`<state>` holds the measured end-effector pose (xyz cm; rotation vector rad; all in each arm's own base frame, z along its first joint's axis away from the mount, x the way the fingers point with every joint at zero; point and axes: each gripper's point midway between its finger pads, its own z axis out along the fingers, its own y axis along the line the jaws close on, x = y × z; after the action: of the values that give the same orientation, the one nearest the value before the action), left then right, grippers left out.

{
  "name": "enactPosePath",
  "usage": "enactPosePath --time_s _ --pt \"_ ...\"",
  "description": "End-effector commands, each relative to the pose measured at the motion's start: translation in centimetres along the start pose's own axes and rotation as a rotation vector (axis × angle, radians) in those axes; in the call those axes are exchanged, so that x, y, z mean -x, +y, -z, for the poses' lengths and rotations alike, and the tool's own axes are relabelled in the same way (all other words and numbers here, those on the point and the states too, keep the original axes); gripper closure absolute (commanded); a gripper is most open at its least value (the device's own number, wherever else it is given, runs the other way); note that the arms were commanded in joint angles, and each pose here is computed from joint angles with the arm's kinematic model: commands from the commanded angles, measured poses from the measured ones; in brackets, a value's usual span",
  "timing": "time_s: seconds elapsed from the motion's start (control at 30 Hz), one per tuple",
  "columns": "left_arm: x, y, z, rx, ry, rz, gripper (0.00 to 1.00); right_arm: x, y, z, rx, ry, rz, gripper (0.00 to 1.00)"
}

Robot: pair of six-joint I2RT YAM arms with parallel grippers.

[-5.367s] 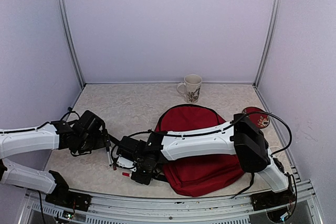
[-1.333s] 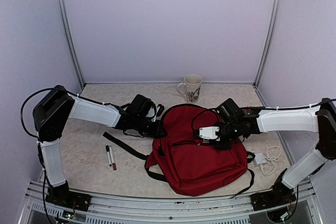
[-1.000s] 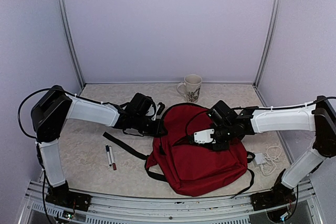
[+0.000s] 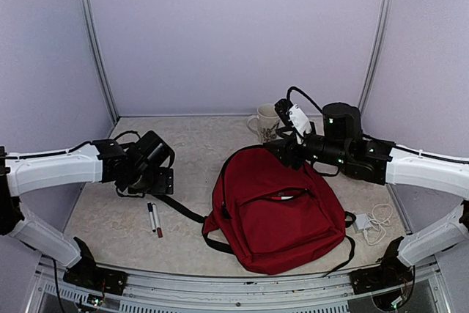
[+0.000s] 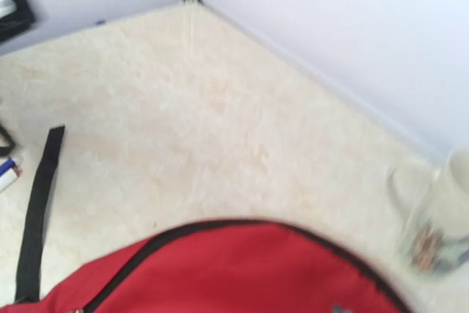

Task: Pack the student bag
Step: Pick up the pen at the center of the board.

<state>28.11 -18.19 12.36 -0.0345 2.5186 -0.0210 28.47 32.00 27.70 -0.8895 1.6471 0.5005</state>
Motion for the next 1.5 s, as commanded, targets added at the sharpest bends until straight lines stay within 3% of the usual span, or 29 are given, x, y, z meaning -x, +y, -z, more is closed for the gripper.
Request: enactPosePath --time_s 0.0,0.1,0.17,0.43,0.93,1.2,1.33,1.47 --pt "-5.1 5.0 0.4 0.044 0.105 0.184 0.32 -1.5 0.2 -0.8 -0.009 0.065 -0.111 0.46" --pt "-6.5 7.1 0.0 0.01 0.127 0.304 0.55 -2.2 0.6 -0.9 0.008 0.083 -0.111 0.47" --pt "-6.5 7.2 -0.3 -0.026 0.122 0.338 0.6 -2.3 0.8 -0.6 0.021 0.074 -0.105 0.47" --pt "-5.1 6.9 -3.5 -0.003 0.141 0.302 0.52 -3.0 1.0 0.5 0.022 0.061 -0.091 0.47" --pt "-6.8 6.5 -7.7 0.026 0.226 0.247 0.63 -3.8 0.7 0.8 0.003 0.091 -0.083 0.47" --pt "-7.4 7.1 -8.0 0.022 0.234 0.269 0.68 -3.9 0.7 0.4 0.004 0.099 -0.073 0.46" --pt "-6.0 7.5 -6.7 0.032 0.192 0.263 0.52 -4.2 0.8 0.0 0.01 0.106 -0.071 0.46" --pt "-5.3 8.6 -5.4 0.06 0.165 0.259 0.46 -4.3 1.0 -0.4 0.023 0.116 -0.071 0.47"
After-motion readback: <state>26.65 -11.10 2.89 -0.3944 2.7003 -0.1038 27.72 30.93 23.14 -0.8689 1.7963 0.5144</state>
